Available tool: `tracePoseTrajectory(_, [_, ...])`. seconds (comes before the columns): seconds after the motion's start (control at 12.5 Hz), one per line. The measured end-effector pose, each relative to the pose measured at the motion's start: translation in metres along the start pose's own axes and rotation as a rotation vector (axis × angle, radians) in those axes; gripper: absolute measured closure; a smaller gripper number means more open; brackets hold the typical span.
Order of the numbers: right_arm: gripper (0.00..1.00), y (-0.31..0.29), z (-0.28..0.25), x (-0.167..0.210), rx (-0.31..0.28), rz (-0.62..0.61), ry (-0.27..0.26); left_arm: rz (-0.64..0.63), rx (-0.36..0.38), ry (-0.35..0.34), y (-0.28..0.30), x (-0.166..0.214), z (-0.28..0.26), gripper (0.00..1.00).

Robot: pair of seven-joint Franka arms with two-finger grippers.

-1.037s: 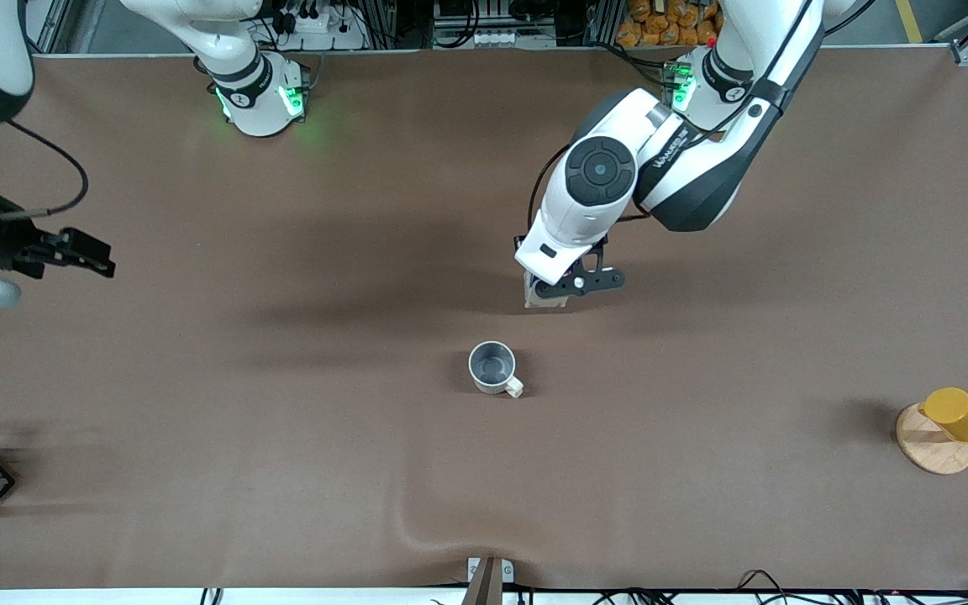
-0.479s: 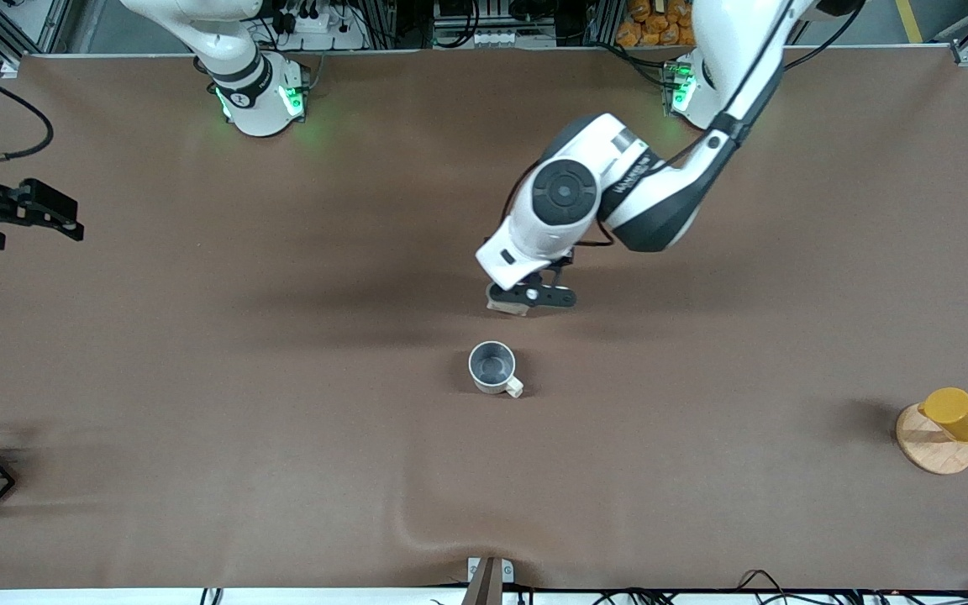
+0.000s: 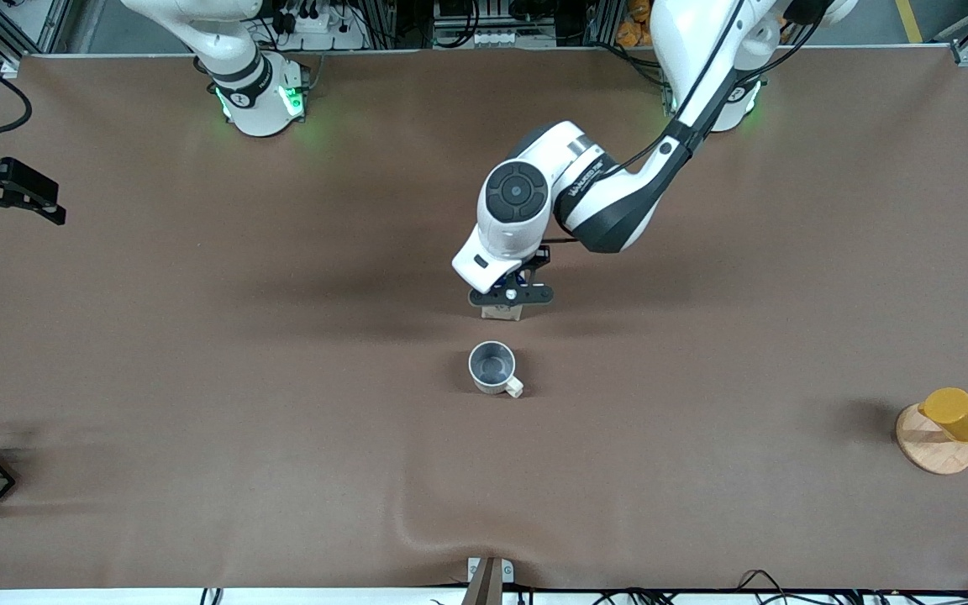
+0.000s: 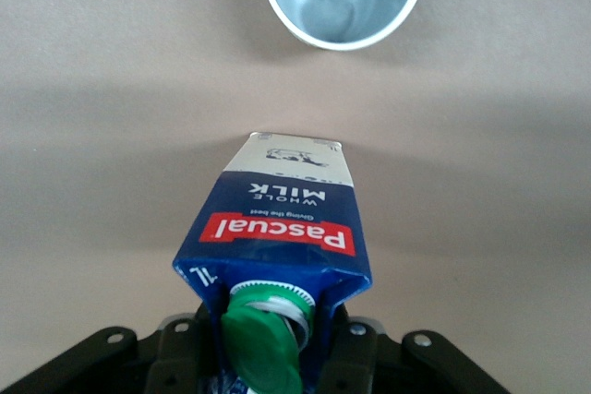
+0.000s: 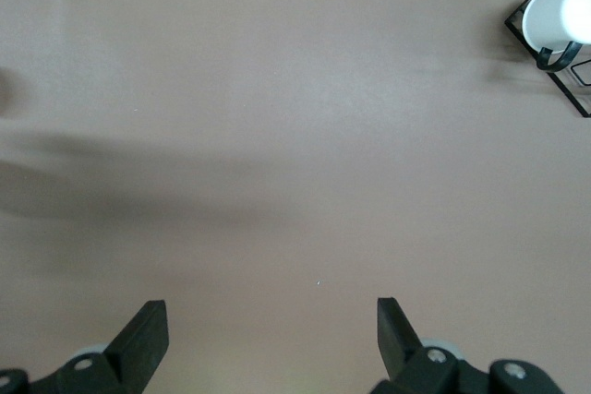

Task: Place milk next to cup
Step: 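Carry the milk carton with the left gripper beside the mug and lower it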

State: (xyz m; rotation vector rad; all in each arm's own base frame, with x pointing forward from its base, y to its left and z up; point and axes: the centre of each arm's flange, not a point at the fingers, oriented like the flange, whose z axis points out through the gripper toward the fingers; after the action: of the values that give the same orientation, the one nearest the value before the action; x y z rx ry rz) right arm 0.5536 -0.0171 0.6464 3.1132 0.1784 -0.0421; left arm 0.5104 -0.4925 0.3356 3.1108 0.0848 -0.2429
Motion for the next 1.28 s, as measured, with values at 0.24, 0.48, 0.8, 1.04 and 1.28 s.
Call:
tracePoseTrajectory(0.24, [0.00, 0.001, 0.009, 0.001, 0.003, 0.042, -0.020, -0.019, -0.001, 0.013, -0.005, 0.010, -0.003, 0.55])
tracePoseTrajectory(0.48, [0.00, 0.001, 0.016, 0.002, 0.005, 0.053, -0.035, -0.029, -0.010, 0.028, -0.008, 0.016, -0.005, 0.54])
tracePoseTrajectory(0.8, [0.00, 0.001, 0.023, 0.002, 0.006, 0.056, -0.050, -0.032, -0.031, 0.045, -0.006, 0.020, -0.003, 0.53])
tracePoseTrajectory(1.04, [0.00, 0.002, 0.027, 0.002, 0.007, 0.058, -0.054, -0.030, -0.033, 0.046, -0.004, 0.020, -0.001, 0.48])
tracePoseTrajectory(1.28, [0.00, -0.001, 0.029, 0.003, 0.007, 0.097, -0.057, -0.030, -0.036, 0.047, -0.003, 0.021, 0.002, 0.15])
